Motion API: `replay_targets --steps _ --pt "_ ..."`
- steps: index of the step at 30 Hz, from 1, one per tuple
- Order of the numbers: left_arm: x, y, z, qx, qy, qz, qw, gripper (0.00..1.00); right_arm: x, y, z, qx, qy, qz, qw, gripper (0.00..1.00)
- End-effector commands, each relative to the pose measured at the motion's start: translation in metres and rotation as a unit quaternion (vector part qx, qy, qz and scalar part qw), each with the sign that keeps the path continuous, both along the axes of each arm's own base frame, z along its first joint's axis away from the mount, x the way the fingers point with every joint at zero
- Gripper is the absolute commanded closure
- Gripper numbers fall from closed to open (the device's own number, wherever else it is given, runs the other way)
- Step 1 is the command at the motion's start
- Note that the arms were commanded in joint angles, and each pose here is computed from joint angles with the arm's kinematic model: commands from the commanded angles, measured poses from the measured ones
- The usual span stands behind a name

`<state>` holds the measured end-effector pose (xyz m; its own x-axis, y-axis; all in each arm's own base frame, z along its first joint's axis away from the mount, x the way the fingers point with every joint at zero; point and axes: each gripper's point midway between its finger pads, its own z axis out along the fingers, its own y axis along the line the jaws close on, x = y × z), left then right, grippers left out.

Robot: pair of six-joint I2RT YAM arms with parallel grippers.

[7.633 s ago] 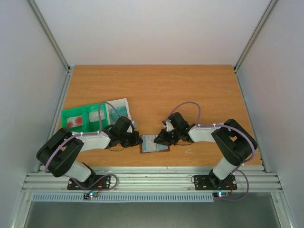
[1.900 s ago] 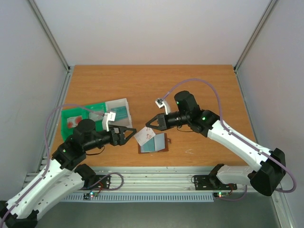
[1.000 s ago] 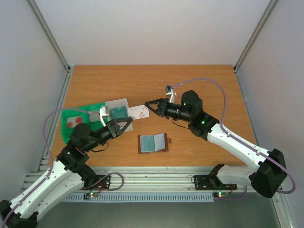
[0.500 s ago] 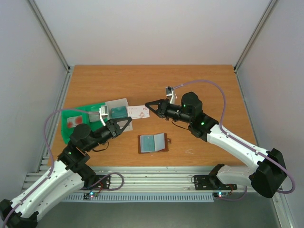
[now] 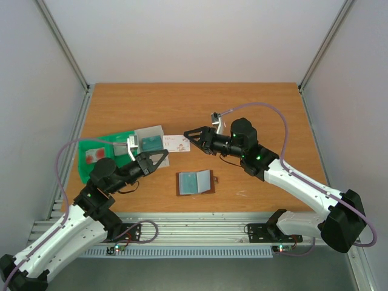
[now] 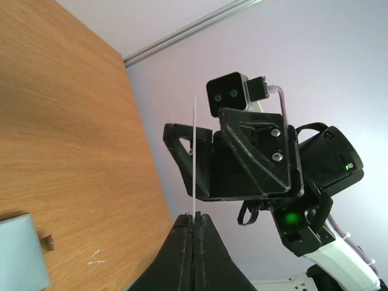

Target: Take the credit cards out of the card holder

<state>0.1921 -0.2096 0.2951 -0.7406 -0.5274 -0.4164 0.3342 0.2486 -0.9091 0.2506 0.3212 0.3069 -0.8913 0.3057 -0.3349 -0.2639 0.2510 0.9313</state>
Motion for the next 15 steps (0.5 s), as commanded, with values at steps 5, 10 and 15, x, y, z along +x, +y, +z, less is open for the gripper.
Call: replay_targets --steps 5,10,15 --pt "0.012 0.007 -0.016 0.049 0.002 0.017 0.999 1.0 -0.007 -0.017 -0.006 -0.037 -0.022 -0.017 0.999 0.08" --pt "0.022 0.016 -0.028 0.056 0.017 0.015 0.998 1.0 -0.011 -0.026 -0.006 -0.07 -0.034 -0.022 0.997 0.01" --pt "0.031 0.027 -0.031 0.067 0.025 0.013 0.997 1.0 -0.015 -0.035 -0.005 -0.086 -0.052 -0.029 0.994 0.02"
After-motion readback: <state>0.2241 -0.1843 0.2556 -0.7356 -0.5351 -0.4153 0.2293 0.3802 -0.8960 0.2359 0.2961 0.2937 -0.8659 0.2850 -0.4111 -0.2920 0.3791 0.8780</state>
